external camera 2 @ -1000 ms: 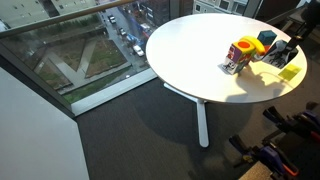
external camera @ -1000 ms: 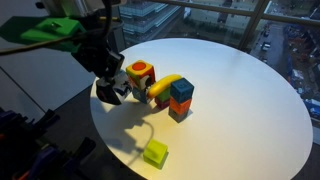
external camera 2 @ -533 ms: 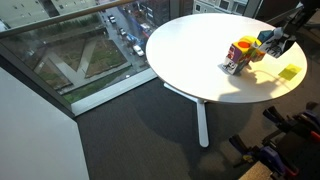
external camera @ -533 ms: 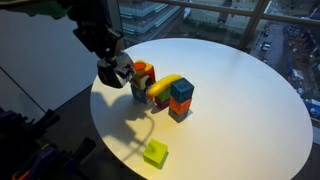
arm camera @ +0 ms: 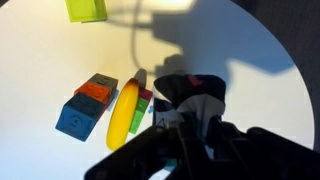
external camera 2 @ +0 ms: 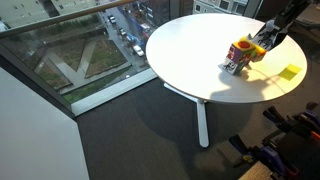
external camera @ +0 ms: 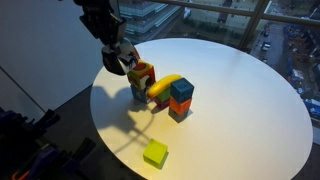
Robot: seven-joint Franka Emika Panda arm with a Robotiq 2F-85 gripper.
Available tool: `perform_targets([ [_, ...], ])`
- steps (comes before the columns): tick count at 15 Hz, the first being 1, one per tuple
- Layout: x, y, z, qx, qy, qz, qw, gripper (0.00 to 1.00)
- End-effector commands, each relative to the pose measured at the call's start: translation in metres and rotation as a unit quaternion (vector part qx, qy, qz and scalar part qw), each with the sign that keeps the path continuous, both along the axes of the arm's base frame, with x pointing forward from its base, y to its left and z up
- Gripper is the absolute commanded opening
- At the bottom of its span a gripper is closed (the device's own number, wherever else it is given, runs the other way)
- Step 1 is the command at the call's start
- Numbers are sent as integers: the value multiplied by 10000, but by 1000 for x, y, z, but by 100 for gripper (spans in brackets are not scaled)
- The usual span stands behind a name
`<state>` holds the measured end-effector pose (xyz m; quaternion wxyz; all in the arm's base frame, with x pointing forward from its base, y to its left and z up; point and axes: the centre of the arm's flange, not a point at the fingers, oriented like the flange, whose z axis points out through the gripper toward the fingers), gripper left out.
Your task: Put the black and white cube on the top of the block stack
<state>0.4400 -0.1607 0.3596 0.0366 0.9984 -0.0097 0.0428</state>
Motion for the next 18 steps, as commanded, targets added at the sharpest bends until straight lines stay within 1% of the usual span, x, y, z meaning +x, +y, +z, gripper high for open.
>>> perform_targets([
  [1,23,2,3,57,115,-239,9996,6],
  [10,65,5,2,224,206,-390,9988,6],
  [14,82,2,3,199,236,-469,9984,6],
  [18,92,-2,-2,155,326,-555,9978,6],
])
